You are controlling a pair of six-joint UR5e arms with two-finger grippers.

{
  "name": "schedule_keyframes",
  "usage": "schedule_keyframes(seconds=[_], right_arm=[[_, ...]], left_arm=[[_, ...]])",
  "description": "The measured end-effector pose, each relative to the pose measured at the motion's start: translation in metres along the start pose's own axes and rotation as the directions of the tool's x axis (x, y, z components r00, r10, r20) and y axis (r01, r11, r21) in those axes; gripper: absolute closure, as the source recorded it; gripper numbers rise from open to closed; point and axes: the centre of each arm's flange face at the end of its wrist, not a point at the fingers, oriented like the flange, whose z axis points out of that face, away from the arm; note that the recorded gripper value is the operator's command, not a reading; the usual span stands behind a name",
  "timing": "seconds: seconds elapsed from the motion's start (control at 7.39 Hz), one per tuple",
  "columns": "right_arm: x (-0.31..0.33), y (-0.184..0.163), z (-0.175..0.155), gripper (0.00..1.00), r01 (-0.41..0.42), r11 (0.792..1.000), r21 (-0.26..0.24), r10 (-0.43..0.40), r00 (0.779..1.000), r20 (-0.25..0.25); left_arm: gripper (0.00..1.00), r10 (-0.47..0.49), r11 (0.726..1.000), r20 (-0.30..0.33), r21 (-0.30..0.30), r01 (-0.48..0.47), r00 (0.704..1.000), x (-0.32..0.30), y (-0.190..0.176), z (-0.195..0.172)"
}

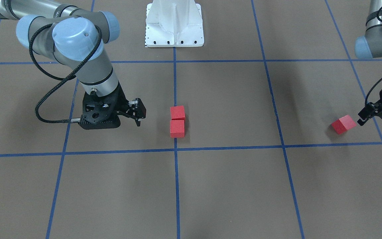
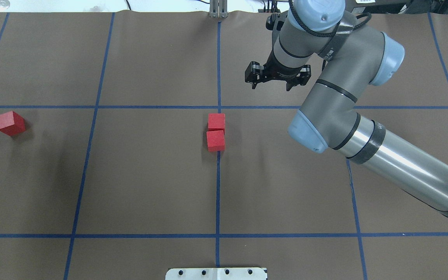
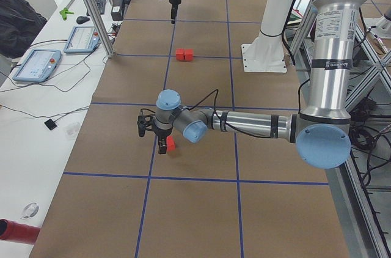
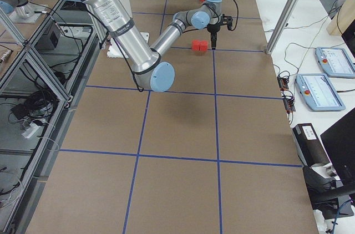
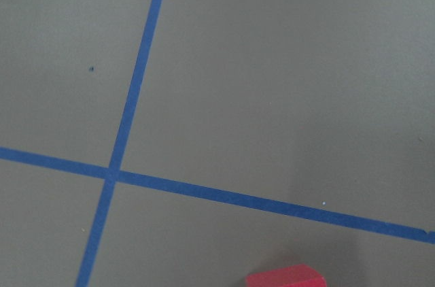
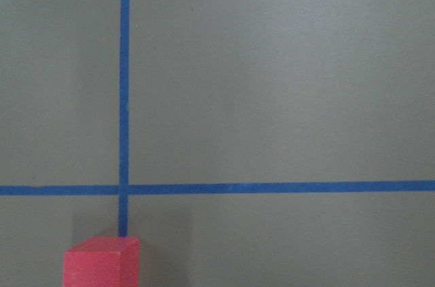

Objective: Form red blocks into L shape at center
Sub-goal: 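Grasp the remaining red cube with the left gripper while the right arm withdraws, then carry the cube with the left gripper toward the pair of center cubes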

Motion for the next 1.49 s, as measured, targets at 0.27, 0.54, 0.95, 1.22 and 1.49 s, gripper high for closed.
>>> schedule_keyframes(seconds=[0.27, 0.54, 0.95, 1.22, 1.49], right_arm=[[0.019, -0.006, -0.004, 0.01, 0.037, 0.999, 0.011, -0.037, 0.999, -0.009], [0.024, -0.005, -0.004, 0.01, 0.047, 0.999, 0.012, -0.047, 0.999, -0.003], [0.034, -0.002, -0.001, 0.01, 0.054, 0.998, 0.024, -0.055, 0.998, 0.011], [0.037, -0.001, 0.0, 0.01, 0.06, 0.998, 0.033, -0.061, 0.998, 0.024], [0.042, 0.0, 0.003, 0.01, 0.055, 0.998, 0.033, -0.056, 0.998, 0.018]], left_arm=[[0.0, -0.039, 0.999, 0.014, 0.007, 0.039, 0.999, 0.019, 0.02, 0.021], [0.0, -0.03, 0.999, 0.028, -0.015, 0.031, 0.999, 0.025, 0.034, 0.035], [1.0, -0.015, 0.999, 0.06, -0.037, 0.017, 0.998, 0.025, 0.049, 0.055], [1.0, -0.019, 0.999, 0.059, -0.035, 0.021, 0.998, 0.027, 0.05, 0.055], [1.0, -0.026, 0.999, 0.052, -0.033, 0.028, 0.998, 0.039, 0.043, 0.049]])
